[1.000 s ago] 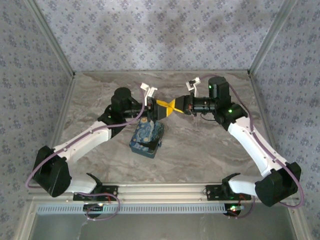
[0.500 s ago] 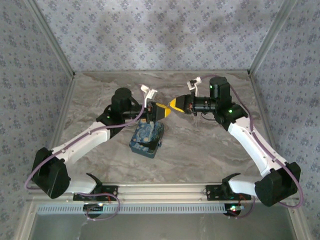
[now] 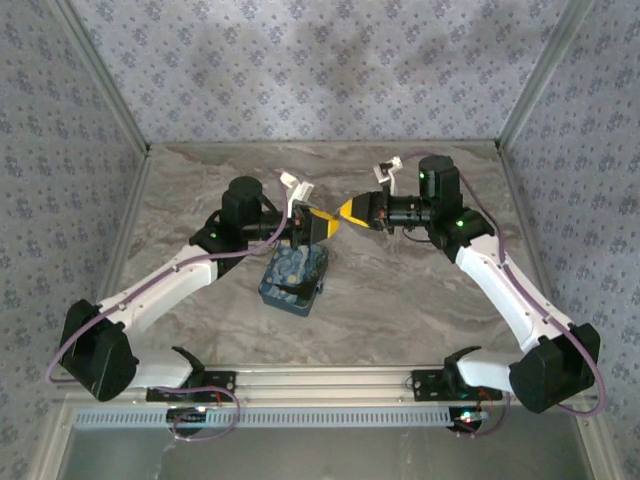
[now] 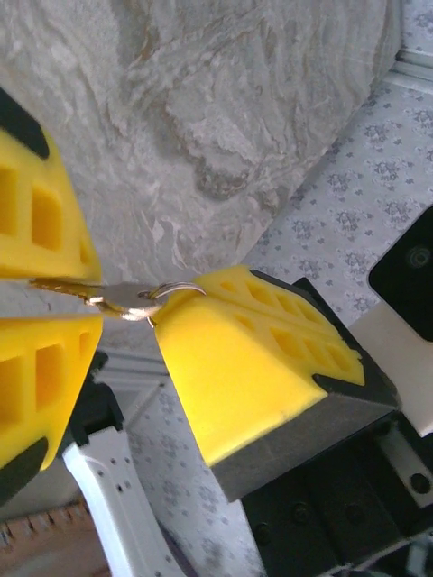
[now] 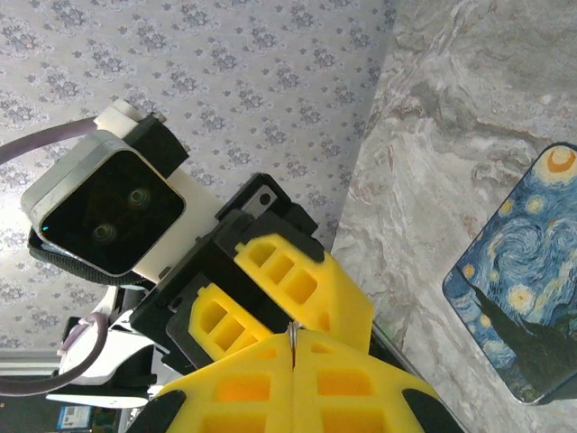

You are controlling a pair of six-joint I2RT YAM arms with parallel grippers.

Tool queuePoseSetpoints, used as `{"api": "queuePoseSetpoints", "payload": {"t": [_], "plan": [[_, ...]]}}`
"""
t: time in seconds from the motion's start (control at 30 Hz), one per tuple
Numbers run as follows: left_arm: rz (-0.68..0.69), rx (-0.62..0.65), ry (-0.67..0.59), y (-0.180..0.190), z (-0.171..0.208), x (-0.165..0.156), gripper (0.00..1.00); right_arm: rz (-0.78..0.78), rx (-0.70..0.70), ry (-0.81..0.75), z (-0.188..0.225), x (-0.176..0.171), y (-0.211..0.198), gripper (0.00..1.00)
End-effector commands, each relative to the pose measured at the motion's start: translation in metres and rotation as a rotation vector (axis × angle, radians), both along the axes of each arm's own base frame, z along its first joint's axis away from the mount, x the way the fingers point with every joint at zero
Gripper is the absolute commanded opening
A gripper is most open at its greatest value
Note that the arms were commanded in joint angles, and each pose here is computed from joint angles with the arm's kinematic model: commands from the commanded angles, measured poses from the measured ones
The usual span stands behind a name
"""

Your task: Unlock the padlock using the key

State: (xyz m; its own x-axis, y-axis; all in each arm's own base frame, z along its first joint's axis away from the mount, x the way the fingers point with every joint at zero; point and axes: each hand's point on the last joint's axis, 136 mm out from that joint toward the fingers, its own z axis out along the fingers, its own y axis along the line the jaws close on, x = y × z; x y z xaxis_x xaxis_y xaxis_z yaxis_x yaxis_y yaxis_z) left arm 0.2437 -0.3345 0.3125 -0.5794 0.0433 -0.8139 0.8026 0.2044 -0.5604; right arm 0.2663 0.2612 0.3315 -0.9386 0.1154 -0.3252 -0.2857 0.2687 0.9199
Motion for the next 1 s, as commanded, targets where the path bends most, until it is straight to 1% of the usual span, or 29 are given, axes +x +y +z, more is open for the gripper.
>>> {"api": "queuePoseSetpoints", "payload": {"t": [0.0,0.07,0.17,0.3,0.43,0.6,0.77,0.9,0.97], "plan": [[0.003,-0.024,-0.060,0.003,0.023,-0.002,0.20,0.034,0.013,-0.005,0.003,-0.006,0.000,0.05],[0.000,-0.026,-0.060,0.003,0.024,-0.002,0.19,0.039,0.015,-0.006,0.002,-0.006,0.001,0.05],[-0.006,-0.031,-0.065,0.002,0.026,-0.003,0.11,0.045,0.017,-0.009,0.003,-0.007,0.002,0.05],[-0.010,-0.033,-0.066,0.001,0.027,-0.002,0.07,0.046,0.016,-0.002,0.002,-0.008,0.002,0.05],[-0.005,-0.031,-0.070,0.001,0.027,-0.001,0.00,0.046,0.018,-0.003,0.003,-0.008,0.002,0.05],[-0.007,-0.035,-0.085,0.004,0.029,-0.004,0.00,0.043,0.017,0.000,0.002,-0.007,0.001,0.05],[0.011,-0.034,-0.090,0.014,0.032,-0.003,0.00,0.031,0.002,0.001,-0.002,-0.006,-0.004,0.08],[-0.002,-0.034,-0.083,0.018,0.033,-0.005,0.00,0.028,-0.004,-0.006,-0.003,-0.006,-0.005,0.11],[-0.004,-0.028,-0.075,0.018,0.031,-0.005,0.00,0.029,-0.001,-0.011,-0.003,-0.006,-0.005,0.10]]}}
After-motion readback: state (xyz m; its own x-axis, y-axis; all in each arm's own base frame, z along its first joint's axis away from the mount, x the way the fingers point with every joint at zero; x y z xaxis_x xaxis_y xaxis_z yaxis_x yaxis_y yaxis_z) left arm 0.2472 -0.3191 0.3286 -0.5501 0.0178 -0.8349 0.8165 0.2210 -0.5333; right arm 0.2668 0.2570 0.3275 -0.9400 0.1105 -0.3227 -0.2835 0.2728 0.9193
